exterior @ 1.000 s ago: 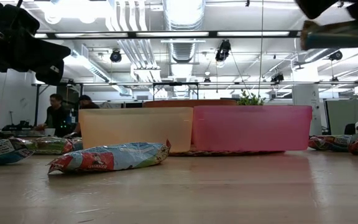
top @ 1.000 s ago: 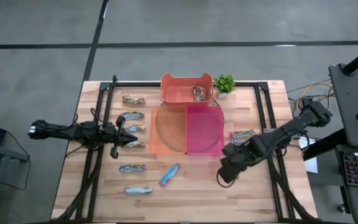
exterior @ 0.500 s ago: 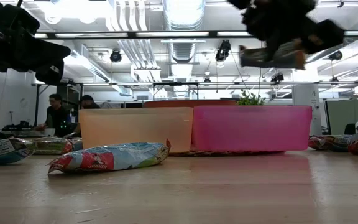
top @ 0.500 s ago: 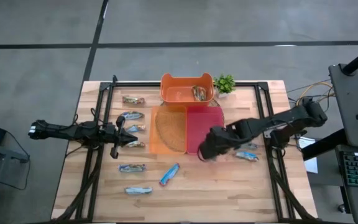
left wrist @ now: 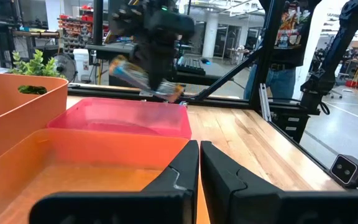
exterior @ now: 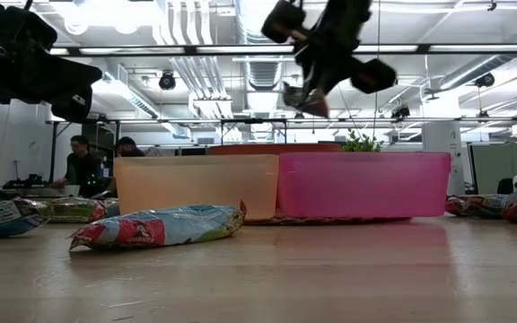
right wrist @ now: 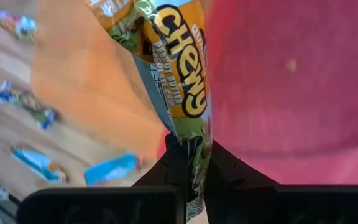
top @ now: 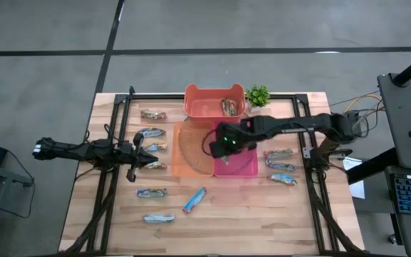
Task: Pick and place Granola Bars by type
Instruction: Put the yellow granola bar into the orange bin
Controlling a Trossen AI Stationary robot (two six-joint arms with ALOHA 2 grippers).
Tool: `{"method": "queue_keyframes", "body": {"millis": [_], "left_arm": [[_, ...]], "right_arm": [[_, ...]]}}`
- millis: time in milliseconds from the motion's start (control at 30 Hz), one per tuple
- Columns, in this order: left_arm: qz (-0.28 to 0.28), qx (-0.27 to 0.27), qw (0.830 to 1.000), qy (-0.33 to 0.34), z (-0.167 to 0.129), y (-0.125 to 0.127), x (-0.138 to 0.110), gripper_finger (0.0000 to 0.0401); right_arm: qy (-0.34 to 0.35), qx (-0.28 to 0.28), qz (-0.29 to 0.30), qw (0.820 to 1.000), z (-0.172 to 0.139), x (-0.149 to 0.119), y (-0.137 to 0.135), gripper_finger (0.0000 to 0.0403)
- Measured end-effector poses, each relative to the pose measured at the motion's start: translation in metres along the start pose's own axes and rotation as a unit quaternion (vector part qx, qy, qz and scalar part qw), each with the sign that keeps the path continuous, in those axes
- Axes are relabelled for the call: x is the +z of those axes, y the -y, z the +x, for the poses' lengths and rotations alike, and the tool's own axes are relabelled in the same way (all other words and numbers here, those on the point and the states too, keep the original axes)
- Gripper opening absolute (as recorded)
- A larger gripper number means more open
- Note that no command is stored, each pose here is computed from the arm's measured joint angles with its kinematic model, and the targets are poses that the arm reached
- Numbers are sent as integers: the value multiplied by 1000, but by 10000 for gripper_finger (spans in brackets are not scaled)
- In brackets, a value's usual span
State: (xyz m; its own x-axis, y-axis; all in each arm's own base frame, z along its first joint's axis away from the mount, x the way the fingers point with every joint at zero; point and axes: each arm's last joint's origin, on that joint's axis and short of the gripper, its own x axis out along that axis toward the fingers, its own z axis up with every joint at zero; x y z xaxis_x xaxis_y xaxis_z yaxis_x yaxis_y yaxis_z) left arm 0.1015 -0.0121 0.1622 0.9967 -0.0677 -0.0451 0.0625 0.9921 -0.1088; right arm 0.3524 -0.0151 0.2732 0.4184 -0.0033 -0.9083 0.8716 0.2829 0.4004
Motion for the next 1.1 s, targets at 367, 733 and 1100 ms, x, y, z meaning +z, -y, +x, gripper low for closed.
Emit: {"method": "queue_keyframes", "body": {"millis": [367,733,1100], "left_arm": [[0,0,1000,0,0,0,0,0],[0,0,1000,0,0,0,0,0],[0,0,1000,0,0,0,0,0]], "right_arm": [[26,-33,3,999,14,79,3,11],[56,-57,-12,997,17,147,6,11],[39,-80,15,996,15,200,3,11]]}}
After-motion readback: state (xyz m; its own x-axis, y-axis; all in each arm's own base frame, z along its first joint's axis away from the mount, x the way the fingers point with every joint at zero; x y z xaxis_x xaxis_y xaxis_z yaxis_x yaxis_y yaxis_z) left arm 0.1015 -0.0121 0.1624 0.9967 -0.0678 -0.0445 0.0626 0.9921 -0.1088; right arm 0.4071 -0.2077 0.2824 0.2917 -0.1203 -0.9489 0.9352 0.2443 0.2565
